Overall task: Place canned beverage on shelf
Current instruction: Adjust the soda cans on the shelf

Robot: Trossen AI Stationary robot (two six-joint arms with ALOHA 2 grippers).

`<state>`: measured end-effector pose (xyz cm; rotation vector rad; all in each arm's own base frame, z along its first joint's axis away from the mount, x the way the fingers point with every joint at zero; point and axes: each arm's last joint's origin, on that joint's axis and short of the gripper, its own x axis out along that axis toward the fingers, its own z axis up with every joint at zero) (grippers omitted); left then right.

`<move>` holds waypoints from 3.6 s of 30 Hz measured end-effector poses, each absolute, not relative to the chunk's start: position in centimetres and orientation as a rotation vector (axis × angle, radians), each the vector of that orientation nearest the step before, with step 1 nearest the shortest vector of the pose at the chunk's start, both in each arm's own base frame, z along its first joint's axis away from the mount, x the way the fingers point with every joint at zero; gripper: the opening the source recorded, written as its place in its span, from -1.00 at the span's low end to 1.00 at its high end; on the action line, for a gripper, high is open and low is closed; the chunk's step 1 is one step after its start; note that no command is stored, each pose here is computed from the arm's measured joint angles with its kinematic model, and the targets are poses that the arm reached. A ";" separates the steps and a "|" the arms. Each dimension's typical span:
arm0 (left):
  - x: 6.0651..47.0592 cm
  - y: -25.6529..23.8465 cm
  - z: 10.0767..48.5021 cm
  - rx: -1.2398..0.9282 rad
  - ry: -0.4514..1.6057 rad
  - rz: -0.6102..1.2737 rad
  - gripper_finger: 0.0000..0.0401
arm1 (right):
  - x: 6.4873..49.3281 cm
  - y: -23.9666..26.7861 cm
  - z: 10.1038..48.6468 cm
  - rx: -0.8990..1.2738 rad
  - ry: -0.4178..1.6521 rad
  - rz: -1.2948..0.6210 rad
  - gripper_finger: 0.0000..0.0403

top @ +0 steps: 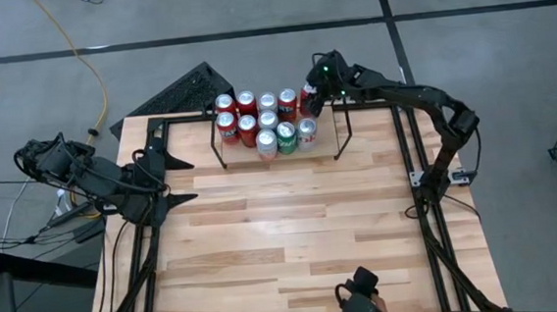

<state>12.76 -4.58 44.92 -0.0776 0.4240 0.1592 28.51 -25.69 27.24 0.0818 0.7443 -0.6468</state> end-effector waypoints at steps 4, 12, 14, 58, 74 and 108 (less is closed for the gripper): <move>12.8 -4.6 44.9 -0.077 0.424 0.159 0.62 | 28.2 -25.9 26.5 0.093 0.737 -0.644 0.27; 12.8 -4.6 44.9 -0.077 0.424 0.161 0.62 | 28.1 -25.6 25.0 0.100 0.741 -0.640 0.27; 12.8 -4.6 44.9 -0.076 0.421 0.168 0.62 | 28.2 -25.5 25.0 0.094 0.741 -0.634 0.27; 12.8 -4.5 45.0 -0.086 0.414 0.188 0.62 | 29.1 -25.5 28.8 0.010 0.726 -0.629 0.74; 14.8 -5.2 44.1 0.061 0.457 0.286 0.62 | 34.7 -15.2 35.8 -0.125 0.669 -0.211 0.63; 14.6 -6.6 44.0 0.046 0.454 0.228 0.62 | 44.3 -6.9 26.2 -0.440 0.813 -0.340 -0.99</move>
